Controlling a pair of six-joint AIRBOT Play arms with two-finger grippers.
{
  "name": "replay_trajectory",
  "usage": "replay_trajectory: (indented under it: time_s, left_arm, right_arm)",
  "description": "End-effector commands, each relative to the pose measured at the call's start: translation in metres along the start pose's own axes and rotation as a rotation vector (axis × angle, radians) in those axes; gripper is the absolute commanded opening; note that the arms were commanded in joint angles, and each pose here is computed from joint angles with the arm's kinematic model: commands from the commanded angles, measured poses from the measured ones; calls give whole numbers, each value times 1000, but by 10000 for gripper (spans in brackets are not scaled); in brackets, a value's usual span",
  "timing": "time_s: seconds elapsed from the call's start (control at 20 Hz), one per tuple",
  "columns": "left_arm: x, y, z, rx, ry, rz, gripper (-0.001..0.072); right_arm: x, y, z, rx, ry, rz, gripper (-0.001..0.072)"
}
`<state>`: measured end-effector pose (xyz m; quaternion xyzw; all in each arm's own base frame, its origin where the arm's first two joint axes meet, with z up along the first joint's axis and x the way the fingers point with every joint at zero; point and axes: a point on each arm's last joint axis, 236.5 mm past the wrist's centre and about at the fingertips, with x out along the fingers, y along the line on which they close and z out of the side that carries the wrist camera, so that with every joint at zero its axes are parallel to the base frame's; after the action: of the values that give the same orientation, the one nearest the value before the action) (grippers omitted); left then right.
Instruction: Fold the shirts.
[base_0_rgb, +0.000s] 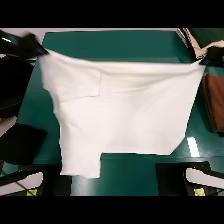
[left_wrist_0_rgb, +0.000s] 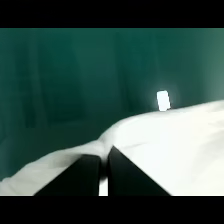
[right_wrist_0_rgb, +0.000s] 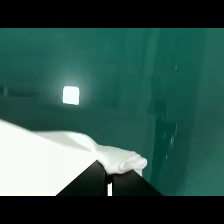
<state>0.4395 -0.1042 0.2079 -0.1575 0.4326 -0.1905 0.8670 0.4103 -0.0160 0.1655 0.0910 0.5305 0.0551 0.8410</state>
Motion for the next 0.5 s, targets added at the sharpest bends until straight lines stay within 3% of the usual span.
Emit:
replay_trajectory:
  time_s: [0.0,0.2,0.45]
  left_arm:
    - [100,41,-26,-72,133,15,27]
    - [136,75,-20,-112,105,50,28]
    - [139,84,-33,10,165,62,28]
  right_arm:
    - [77,-22,-14,32,193,-39,16]
    - [116,-36,8,48,207,-34,16]
    - [138,-42,11,48,250,-30,16]
